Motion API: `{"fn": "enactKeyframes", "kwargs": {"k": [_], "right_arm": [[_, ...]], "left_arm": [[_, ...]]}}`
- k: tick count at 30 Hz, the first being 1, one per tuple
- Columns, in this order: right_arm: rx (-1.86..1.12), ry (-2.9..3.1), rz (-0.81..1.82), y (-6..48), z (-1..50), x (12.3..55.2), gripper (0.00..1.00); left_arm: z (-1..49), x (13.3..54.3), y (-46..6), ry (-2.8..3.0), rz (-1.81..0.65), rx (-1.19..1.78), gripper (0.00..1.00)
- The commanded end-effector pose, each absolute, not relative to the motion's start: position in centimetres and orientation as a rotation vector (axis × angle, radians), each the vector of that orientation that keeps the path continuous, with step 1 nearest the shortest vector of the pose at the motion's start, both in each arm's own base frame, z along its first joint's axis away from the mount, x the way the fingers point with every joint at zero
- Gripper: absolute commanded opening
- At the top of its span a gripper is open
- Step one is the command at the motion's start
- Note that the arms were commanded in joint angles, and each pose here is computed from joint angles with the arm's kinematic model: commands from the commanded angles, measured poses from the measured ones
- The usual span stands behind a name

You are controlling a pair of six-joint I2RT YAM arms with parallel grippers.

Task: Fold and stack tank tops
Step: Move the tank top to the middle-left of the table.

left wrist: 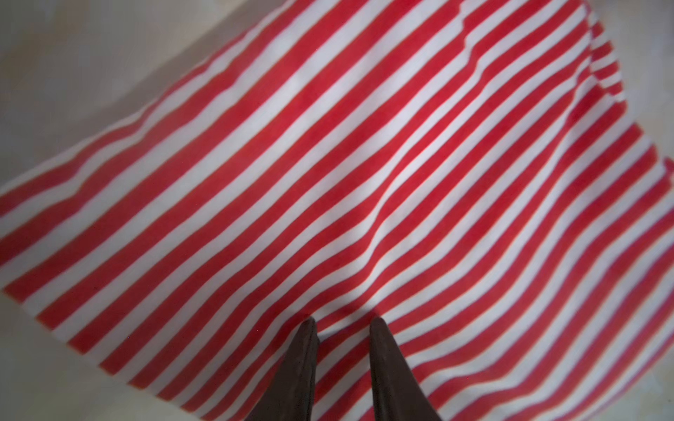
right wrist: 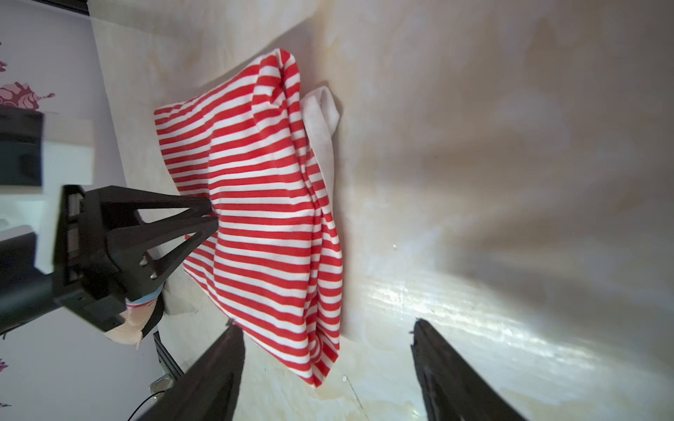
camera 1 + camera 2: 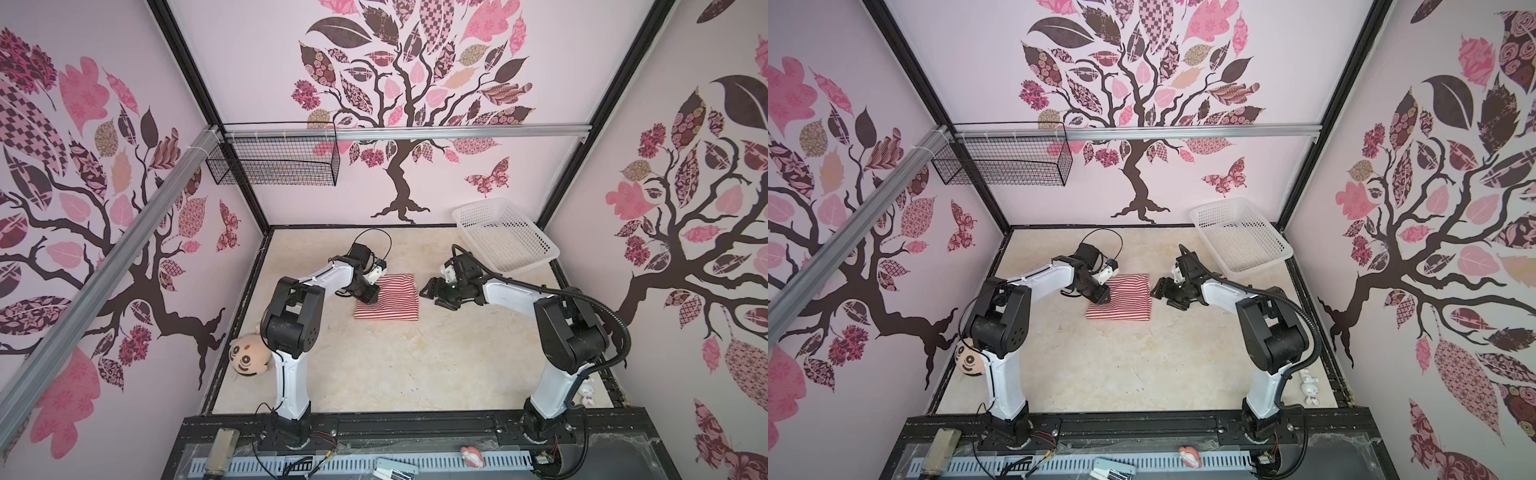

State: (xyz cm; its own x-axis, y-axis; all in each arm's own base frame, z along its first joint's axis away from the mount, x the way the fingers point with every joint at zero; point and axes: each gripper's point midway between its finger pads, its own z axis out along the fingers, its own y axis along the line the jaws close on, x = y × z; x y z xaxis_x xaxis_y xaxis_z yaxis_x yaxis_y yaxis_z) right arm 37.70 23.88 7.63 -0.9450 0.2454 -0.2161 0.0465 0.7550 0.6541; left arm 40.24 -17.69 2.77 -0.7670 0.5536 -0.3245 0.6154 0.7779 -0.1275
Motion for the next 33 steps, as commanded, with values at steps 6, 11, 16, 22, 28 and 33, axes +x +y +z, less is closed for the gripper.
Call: {"fn": "enactKeyframes", "kwargs": {"k": [6,11,16,22,28,33], "right_arm": [[0.216,2.621,0.962,23.1,10.0,37.6,0.76],[0.216,2.64,0.98,23.4,9.4,37.6,0.76],[0.222,2.634,0.999,23.6,9.3,37.8,0.76],[0.221,2.64,0.993,23.6,9.1,37.7,0.76],[0.219,2.643,0.999,23.6,9.1,37.4,0.77],[0.208,2.626,0.994,23.2,10.2,37.0,0.8]], "left_arm": [[1.9,42.3,-13.0,2.786,-0.26,0.845,0.29],[2.1,42.9,-9.9,2.811,-0.227,0.814,0.29],[2.4,43.5,-6.8,2.824,-0.197,0.733,0.29],[2.3,44.0,-3.7,2.849,-0.174,0.626,0.28],[4.2,44.0,-5.1,2.783,-0.295,0.633,0.28],[6.6,44.9,-5.1,2.729,-0.274,0.617,0.28]]}}
